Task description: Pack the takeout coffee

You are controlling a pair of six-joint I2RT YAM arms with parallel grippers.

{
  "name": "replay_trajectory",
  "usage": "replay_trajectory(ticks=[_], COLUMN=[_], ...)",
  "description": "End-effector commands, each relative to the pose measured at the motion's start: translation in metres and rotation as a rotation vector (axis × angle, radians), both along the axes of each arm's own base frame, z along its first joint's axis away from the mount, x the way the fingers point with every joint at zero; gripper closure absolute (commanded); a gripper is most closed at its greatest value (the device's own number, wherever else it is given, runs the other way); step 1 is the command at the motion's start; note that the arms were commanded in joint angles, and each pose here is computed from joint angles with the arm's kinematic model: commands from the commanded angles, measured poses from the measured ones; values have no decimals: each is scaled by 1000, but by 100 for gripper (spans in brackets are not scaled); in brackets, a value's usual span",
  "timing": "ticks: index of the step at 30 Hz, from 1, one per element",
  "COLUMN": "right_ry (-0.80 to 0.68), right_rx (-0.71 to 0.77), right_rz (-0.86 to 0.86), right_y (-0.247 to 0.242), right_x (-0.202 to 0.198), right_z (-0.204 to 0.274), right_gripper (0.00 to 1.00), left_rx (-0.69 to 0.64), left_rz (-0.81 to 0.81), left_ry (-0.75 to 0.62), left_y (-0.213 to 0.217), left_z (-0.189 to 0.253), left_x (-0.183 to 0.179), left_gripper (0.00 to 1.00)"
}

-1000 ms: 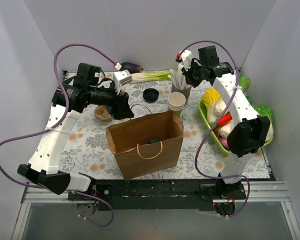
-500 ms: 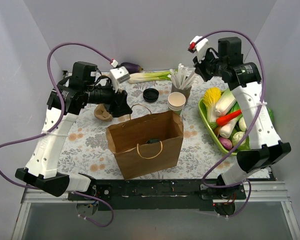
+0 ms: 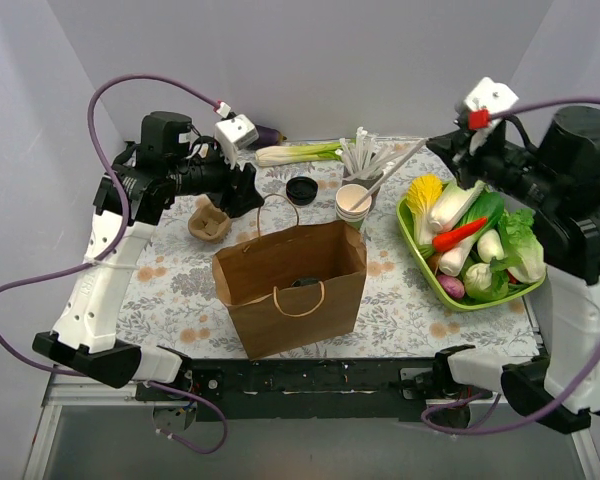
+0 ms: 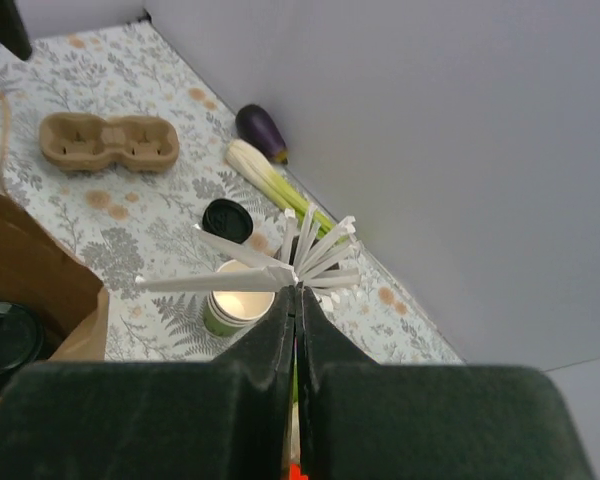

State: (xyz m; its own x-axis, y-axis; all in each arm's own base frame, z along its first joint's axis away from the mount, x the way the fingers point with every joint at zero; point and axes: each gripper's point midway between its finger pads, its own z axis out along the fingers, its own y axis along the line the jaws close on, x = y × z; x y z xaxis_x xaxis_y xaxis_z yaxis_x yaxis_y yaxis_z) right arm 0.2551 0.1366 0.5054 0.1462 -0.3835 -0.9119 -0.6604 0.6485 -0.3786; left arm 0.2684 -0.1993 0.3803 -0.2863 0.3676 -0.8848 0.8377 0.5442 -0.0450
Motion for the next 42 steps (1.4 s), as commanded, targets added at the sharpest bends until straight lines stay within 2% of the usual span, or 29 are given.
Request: replay_trajectory(ticks=[1, 6, 12, 21, 26, 30, 36, 38, 42], right_ry=[-70, -112, -68, -4, -16, 19, 93, 124, 192], right_rx=[83, 128, 175, 219, 238, 221, 201, 192, 190], right_rz=[69, 114, 216, 214, 248, 266, 290, 306, 335], right_y=[-2, -7, 5, 16, 23, 28, 31, 32, 36], right_x=[-54, -98, -120, -91, -85, -76, -81, -85, -87], right_z=[32, 45, 40, 26, 42, 35, 13, 3, -20], right_gripper=[99, 99, 99, 99, 99, 99, 99, 99, 99], left_rx=[1, 23, 48, -24, -36, -60, -168, -217, -234], left_rz=[62, 83, 108, 69, 47, 11, -239, -290, -358], left_ry=[-53, -34, -32, -125, -146, -136, -122, -100, -63], left_y=[4, 6, 11, 5, 6, 1, -30, -40, -61], left_z=[13, 3, -1, 49, 56, 57, 78, 86, 83], left_x=[16, 21, 26, 17, 8, 2, -23, -25, -17], left_gripper=[40, 40, 39, 36, 34, 32, 26, 24, 22])
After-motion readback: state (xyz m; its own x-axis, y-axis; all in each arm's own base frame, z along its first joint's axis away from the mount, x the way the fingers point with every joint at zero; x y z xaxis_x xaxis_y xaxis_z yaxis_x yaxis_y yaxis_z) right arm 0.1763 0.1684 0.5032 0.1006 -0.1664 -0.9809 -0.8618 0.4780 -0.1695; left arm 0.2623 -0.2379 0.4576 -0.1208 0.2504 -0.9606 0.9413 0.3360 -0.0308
